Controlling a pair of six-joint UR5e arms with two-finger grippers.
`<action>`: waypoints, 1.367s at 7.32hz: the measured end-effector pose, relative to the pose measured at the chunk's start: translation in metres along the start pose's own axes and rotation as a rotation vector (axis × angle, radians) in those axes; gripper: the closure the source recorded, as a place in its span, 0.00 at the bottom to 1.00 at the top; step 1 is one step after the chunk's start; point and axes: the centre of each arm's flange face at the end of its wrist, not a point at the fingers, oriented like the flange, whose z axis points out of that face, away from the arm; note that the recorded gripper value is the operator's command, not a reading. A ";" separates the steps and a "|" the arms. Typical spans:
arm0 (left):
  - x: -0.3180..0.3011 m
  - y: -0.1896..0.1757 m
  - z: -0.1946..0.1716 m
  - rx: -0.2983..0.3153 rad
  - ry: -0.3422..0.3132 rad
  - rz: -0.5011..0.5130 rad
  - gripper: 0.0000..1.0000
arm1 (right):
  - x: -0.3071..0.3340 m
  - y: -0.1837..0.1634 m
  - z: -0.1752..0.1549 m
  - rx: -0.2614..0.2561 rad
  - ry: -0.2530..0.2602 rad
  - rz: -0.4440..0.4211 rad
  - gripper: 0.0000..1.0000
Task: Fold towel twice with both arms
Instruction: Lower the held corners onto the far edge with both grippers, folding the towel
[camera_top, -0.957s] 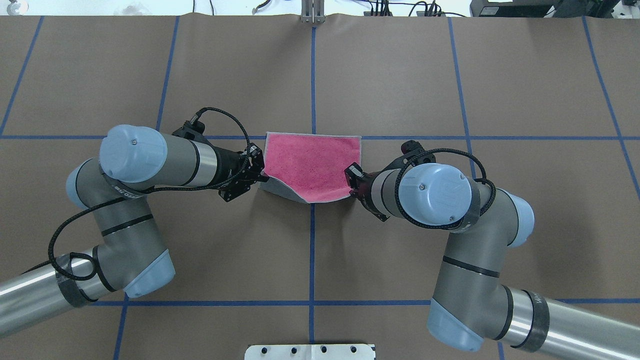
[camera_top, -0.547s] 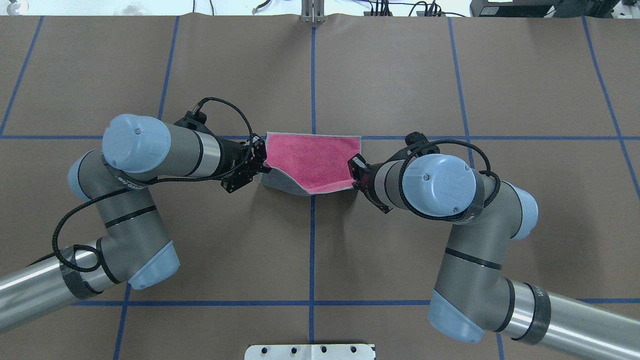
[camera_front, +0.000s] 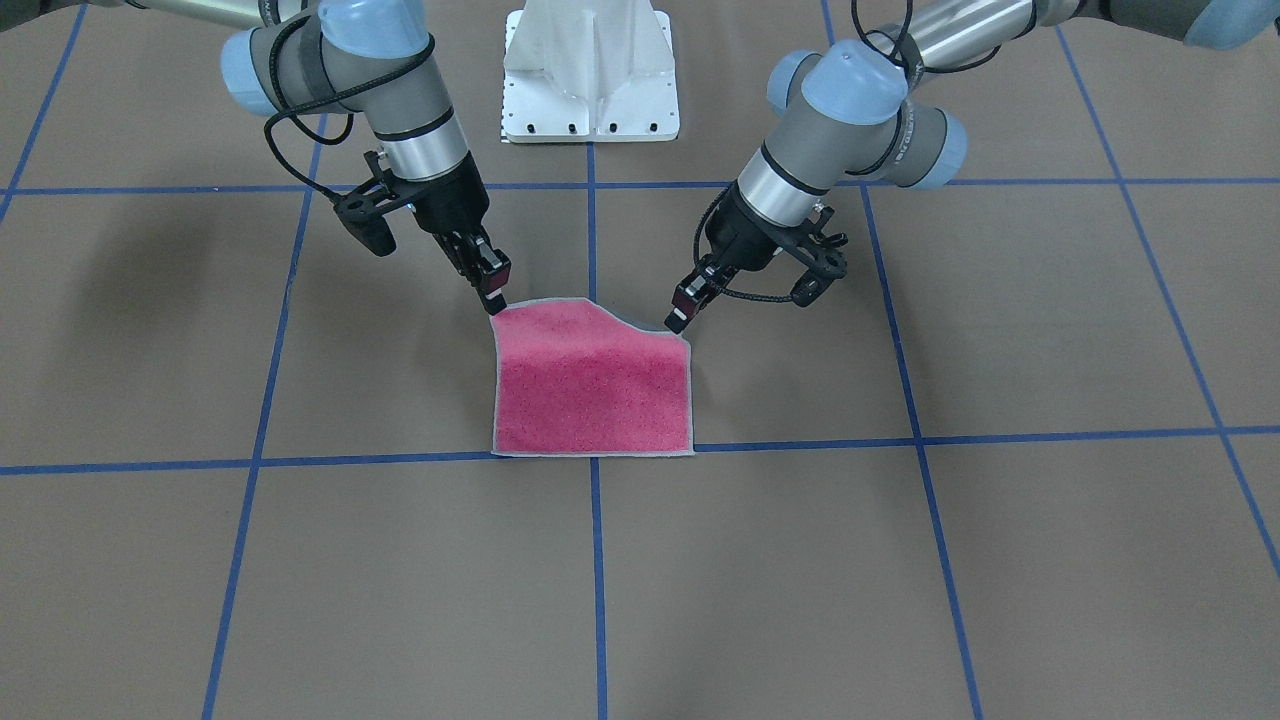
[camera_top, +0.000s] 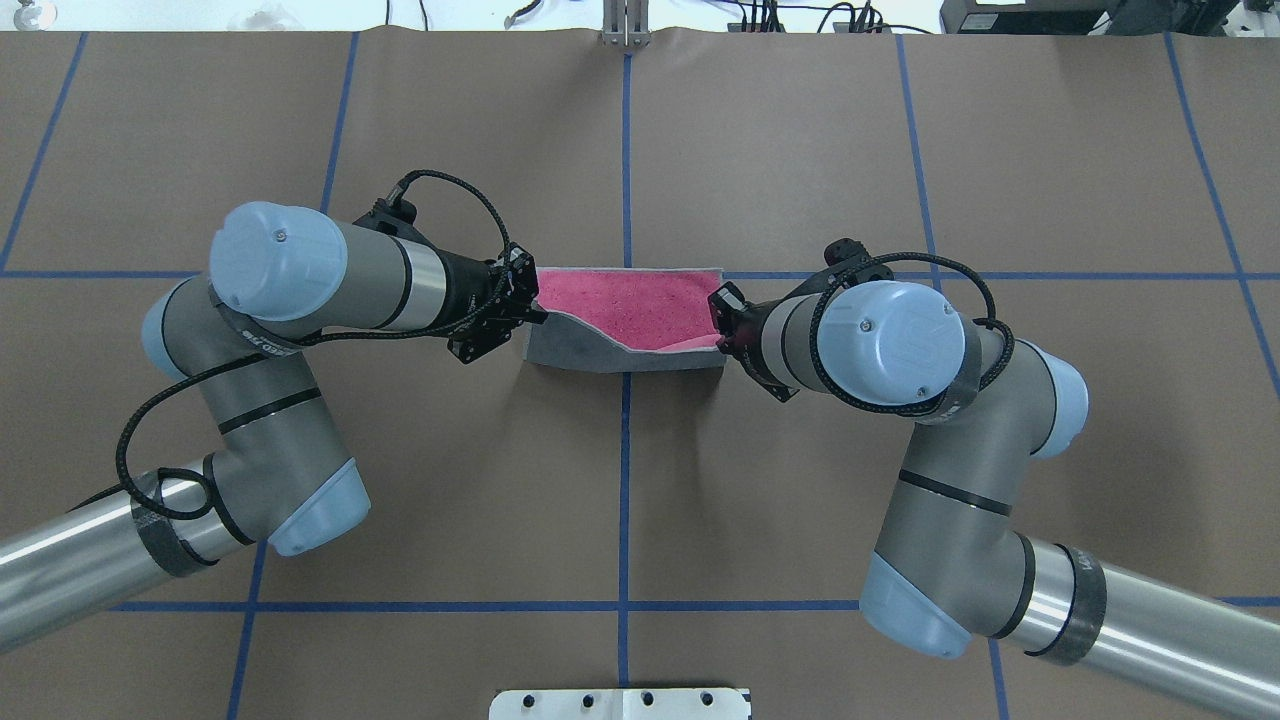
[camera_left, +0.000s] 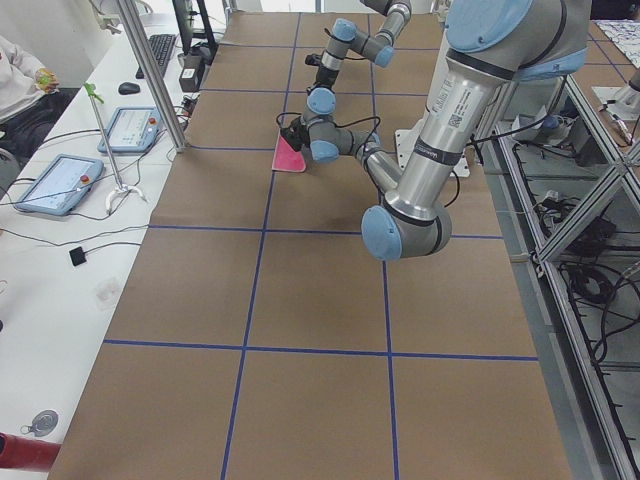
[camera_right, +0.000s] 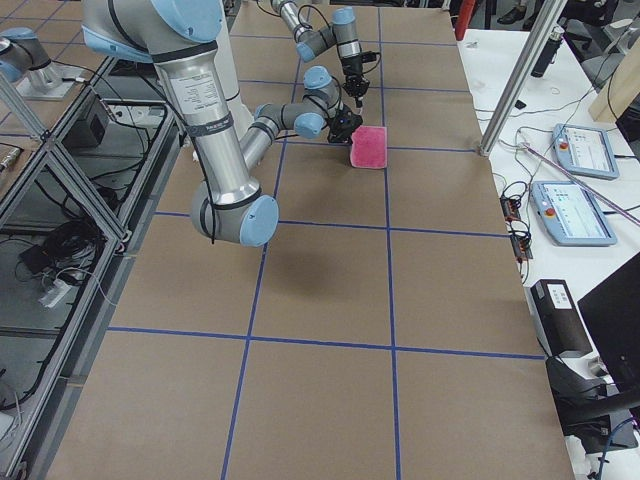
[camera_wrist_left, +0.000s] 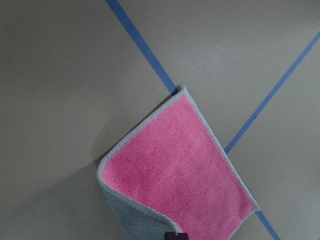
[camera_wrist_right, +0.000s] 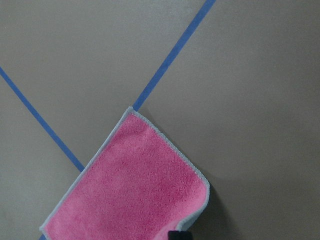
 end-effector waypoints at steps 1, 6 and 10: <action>0.003 -0.003 0.005 0.007 -0.004 -0.002 1.00 | -0.004 -0.003 0.003 0.006 -0.001 0.002 1.00; 0.004 -0.017 0.018 0.035 -0.020 0.012 1.00 | -0.017 -0.016 0.028 0.045 0.019 0.001 1.00; 0.010 -0.020 0.035 0.049 -0.035 0.008 1.00 | -0.014 -0.020 0.037 0.057 0.034 -0.002 1.00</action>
